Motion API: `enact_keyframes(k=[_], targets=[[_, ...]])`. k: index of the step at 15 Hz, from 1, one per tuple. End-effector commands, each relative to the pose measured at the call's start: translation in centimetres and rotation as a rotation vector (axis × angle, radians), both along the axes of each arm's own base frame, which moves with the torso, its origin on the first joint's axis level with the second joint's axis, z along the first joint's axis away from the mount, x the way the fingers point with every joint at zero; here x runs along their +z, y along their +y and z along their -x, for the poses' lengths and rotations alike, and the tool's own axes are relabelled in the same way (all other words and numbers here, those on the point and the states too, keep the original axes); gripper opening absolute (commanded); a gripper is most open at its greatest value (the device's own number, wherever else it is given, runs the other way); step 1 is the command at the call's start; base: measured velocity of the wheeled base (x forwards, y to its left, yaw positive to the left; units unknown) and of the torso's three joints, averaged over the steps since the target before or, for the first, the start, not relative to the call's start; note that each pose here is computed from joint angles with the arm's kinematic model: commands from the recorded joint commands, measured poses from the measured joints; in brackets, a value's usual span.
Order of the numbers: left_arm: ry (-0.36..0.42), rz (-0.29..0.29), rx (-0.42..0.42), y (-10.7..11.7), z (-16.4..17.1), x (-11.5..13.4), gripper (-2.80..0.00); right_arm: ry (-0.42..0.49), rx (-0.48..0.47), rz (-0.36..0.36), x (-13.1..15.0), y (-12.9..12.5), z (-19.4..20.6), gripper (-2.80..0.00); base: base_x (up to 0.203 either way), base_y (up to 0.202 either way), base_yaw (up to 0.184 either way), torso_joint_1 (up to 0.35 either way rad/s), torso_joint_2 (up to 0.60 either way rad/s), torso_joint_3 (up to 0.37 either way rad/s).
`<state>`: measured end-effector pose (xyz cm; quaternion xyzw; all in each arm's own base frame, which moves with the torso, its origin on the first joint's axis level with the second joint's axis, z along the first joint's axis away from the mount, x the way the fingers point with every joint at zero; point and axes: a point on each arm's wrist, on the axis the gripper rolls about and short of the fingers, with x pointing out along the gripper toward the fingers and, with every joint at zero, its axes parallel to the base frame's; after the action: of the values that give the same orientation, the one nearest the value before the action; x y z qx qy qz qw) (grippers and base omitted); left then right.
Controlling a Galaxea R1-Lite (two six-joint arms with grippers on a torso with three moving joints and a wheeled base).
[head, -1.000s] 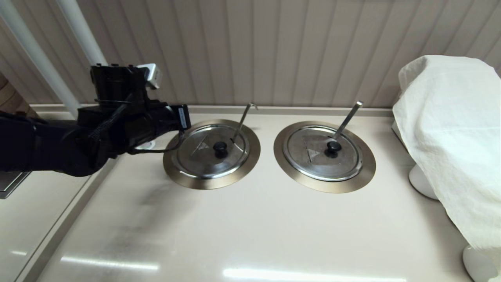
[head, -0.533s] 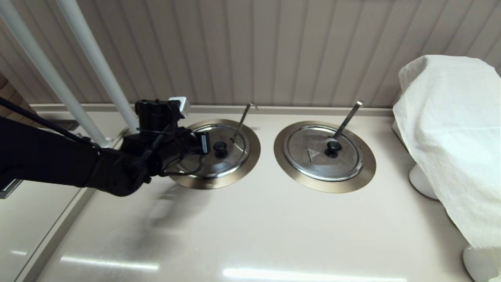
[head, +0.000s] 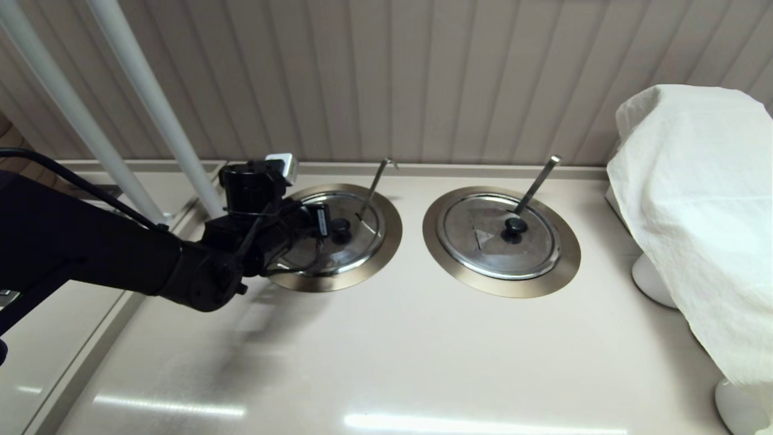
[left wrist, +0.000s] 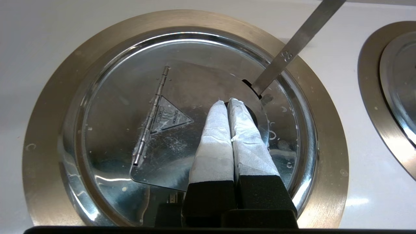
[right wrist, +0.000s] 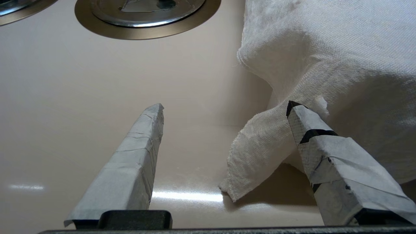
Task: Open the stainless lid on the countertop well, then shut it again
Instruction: Open the lid
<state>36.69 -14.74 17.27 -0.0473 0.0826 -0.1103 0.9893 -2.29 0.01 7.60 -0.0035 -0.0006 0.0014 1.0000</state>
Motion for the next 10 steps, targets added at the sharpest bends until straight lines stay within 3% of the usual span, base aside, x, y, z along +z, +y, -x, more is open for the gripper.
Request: enact_keyframes(k=[1,10], targets=[[-0.001,0.001,0.003,-0.04,-0.10,-0.12,-2.80,0.000,0.000,0.001,-0.01,0.00,0.00,0.00,0.000,0.000,0.000,0.000,0.00,0.000],[0.006,-0.003,0.006,-0.12,-0.46,-0.57,-2.80,0.000,0.000,0.001,-0.01,0.00,0.00,0.00,0.000,0.000,0.000,0.000,0.00,0.000]])
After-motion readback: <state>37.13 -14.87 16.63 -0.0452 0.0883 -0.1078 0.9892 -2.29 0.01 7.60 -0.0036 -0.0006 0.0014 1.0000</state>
